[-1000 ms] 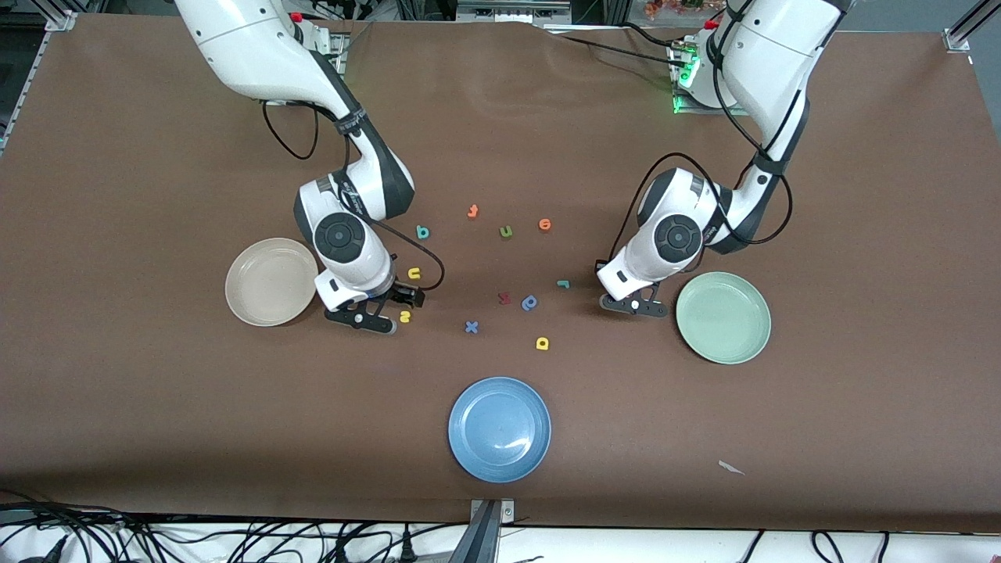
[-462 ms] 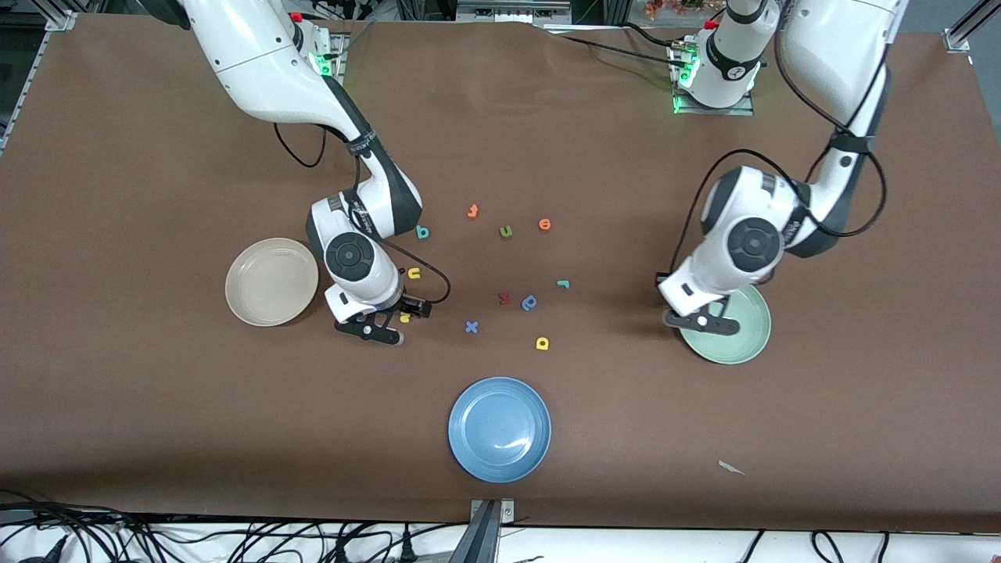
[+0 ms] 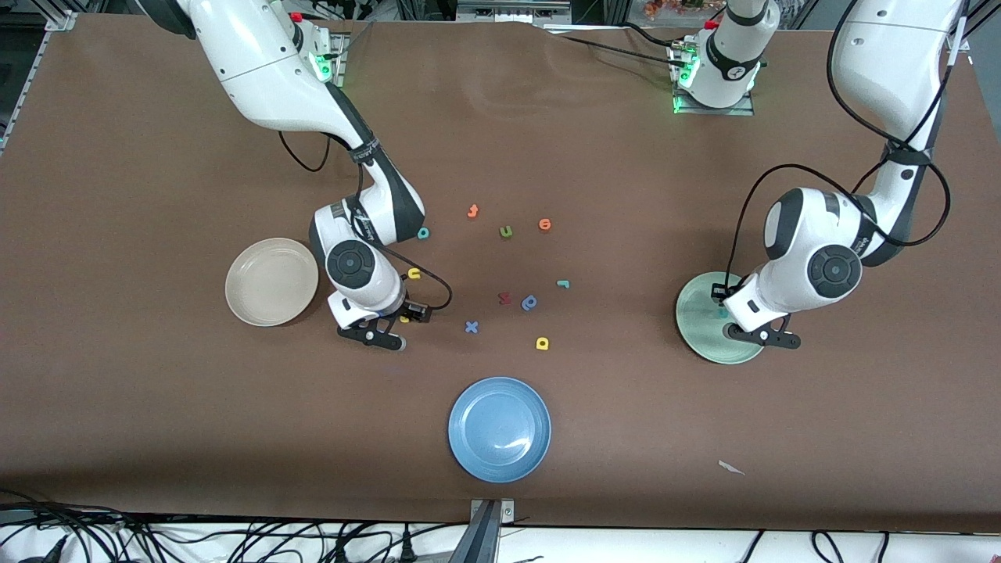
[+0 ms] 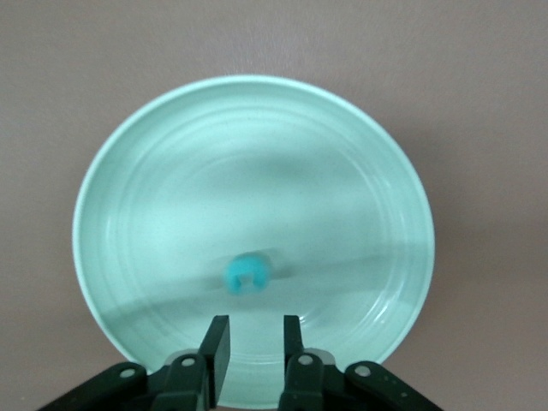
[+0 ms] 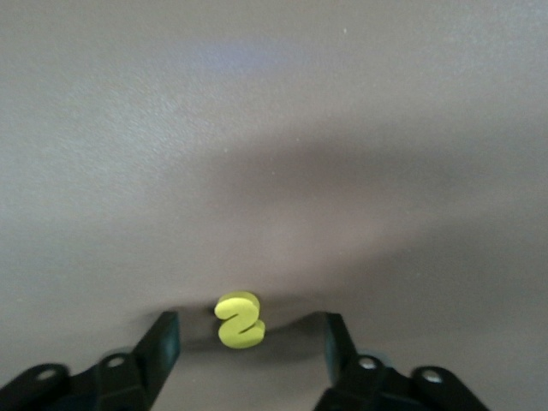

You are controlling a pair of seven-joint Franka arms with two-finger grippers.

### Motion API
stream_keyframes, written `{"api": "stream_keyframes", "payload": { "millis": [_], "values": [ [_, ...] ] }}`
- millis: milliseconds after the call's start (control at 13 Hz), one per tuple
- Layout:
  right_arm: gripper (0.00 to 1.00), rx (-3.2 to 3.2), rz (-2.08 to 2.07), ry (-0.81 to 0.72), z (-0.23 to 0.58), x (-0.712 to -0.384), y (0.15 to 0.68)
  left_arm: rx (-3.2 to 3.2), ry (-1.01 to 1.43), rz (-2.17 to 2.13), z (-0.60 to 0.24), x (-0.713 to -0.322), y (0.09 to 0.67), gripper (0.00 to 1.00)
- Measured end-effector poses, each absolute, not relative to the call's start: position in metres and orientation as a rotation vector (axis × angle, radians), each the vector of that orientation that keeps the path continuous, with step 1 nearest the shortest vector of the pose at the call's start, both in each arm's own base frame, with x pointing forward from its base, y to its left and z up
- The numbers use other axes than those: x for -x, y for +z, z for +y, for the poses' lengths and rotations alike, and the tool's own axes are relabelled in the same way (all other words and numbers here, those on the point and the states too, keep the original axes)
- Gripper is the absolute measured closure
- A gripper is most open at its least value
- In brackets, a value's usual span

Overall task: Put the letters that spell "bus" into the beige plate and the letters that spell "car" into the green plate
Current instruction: 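Lower the cyan c onto the green plate and open the left gripper, then carry the 2 with the right gripper while the left gripper grasps the r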

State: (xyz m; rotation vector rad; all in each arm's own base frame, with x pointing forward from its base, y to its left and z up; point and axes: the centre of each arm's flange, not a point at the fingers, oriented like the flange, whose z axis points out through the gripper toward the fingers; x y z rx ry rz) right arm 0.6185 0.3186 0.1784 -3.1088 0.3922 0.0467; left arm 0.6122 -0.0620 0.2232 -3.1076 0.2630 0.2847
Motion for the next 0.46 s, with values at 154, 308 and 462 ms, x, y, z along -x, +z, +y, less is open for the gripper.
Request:
{"api": "stream_keyframes", "payload": {
  "millis": [154,308,462],
  "values": [
    [0.33,3.104,0.392,0.049,0.318,-0.619,0.179,3.109,0.289,0.295,-0.075,-0.611,0.221,0.44],
    [0.38,3.106,0.373,0.053,0.318,-0.619,0.177,3.123,0.256,0.338,-0.107,-0.612,0.232,0.22],
    [0.39,3.108,0.363,0.056,0.317,-0.619,0.176,3.152,0.225,0.272,-0.156,-0.605,0.248,0.01]
  ]
}}
